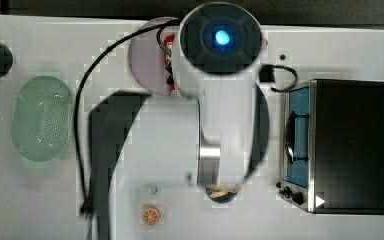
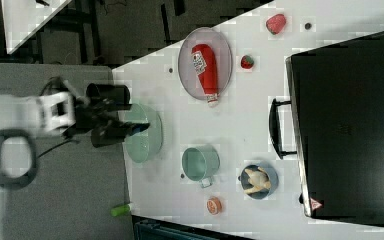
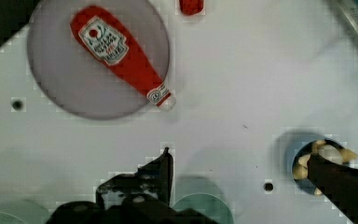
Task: Pick ketchup from plate and place it on table.
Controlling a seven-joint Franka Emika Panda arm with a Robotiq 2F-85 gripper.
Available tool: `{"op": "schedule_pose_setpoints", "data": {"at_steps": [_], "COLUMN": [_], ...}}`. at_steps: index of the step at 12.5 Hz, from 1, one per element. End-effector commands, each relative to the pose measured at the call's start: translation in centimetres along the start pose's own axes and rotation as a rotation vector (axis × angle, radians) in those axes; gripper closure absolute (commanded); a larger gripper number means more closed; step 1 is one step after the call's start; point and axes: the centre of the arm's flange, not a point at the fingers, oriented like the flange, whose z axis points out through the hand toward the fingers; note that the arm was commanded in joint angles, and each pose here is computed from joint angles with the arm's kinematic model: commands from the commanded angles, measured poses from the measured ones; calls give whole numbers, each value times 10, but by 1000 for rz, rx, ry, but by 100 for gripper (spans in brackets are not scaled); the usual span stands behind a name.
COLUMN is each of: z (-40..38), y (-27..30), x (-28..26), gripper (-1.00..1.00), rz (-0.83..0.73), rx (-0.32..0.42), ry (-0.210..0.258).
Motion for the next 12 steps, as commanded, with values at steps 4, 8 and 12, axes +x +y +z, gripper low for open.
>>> {"op": "schedule_pose_setpoints", "data": {"at_steps": [4, 8, 12], "z": [117, 175, 225], "y": [-40, -58, -81], "x": [24, 35, 47], "gripper": [-100, -100, -100], "rz": [-384, -494, -524], "rx": [-7, 7, 24], "ry": [-71, -64, -30]}}
